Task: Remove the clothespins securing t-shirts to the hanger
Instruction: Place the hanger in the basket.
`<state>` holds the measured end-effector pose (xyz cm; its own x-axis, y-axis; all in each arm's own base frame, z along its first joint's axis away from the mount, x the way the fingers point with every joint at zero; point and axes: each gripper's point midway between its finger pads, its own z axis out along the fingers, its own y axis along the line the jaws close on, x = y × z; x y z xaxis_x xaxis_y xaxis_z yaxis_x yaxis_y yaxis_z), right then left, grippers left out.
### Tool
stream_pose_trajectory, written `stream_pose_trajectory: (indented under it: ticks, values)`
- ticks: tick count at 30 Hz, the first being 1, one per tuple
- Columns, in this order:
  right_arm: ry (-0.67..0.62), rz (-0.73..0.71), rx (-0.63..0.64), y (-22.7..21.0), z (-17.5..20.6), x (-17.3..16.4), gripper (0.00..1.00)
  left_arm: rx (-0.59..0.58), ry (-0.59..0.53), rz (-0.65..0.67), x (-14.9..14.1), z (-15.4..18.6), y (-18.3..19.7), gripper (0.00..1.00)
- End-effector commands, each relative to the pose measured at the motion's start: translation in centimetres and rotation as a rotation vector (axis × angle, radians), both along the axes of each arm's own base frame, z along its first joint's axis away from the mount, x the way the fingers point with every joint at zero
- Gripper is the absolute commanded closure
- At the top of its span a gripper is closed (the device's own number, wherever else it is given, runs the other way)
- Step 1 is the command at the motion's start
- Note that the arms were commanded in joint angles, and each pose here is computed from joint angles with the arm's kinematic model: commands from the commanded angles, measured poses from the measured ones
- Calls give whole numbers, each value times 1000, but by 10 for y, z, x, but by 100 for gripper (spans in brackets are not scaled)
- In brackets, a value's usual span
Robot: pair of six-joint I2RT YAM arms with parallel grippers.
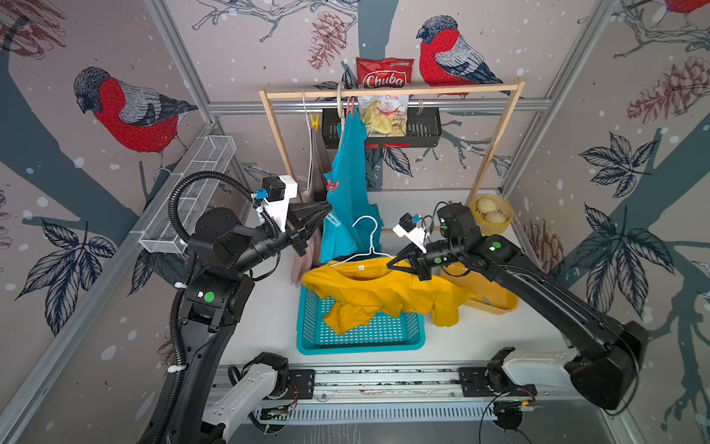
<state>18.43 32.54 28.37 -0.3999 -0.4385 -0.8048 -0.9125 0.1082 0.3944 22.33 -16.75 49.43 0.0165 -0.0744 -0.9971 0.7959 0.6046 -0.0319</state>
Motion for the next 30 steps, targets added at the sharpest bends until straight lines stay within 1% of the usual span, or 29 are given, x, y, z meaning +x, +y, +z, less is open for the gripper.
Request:
stream_pose_trajectory:
  ticks: [1,3,6,8,11,12,13,16,18,20,22,23,24,27,28,30]
  values:
    - [18,46,8,14,-8,-6,100,-57,14,117,10,3,15,100]
    - [29,69,21,22,-14,-10,100,-76,34,200,16,-2,27,100]
    - [57,86,33,33,-26,-11,100,-144,87,301,22,-17,44,100]
    - [79,82,17,42,-37,-10,95,-205,147,340,26,-31,50,100]
    - [89,50,-59,53,-62,-6,76,-271,238,337,28,-58,50,100]
    - [85,30,-92,57,-71,-4,66,-296,276,335,30,-68,50,100]
    - [71,-1,-132,59,-79,0,52,-318,315,336,31,-80,50,100]
    - [10,-121,-236,57,-96,15,36,-374,393,345,29,-101,52,100]
    - [-45,-225,-278,52,-98,28,30,-418,446,362,28,-114,54,100]
    - [-88,-347,-313,45,-90,42,27,-441,468,345,24,-117,50,100]
    - [-129,-440,-312,36,-75,51,23,-418,471,349,22,-120,46,100]
    - [-148,-485,-306,31,-66,55,15,-407,473,352,22,-120,45,100]
    - [-169,-539,-297,23,-53,61,14,-401,470,345,21,-117,43,100]
    - [-242,-638,-232,5,-12,67,13,-395,449,306,20,-104,36,100]
    - [-267,-675,-192,-2,3,69,13,-393,444,304,21,-101,35,100]
    - [-311,-702,-89,-9,28,67,12,-396,448,306,25,-99,34,100]
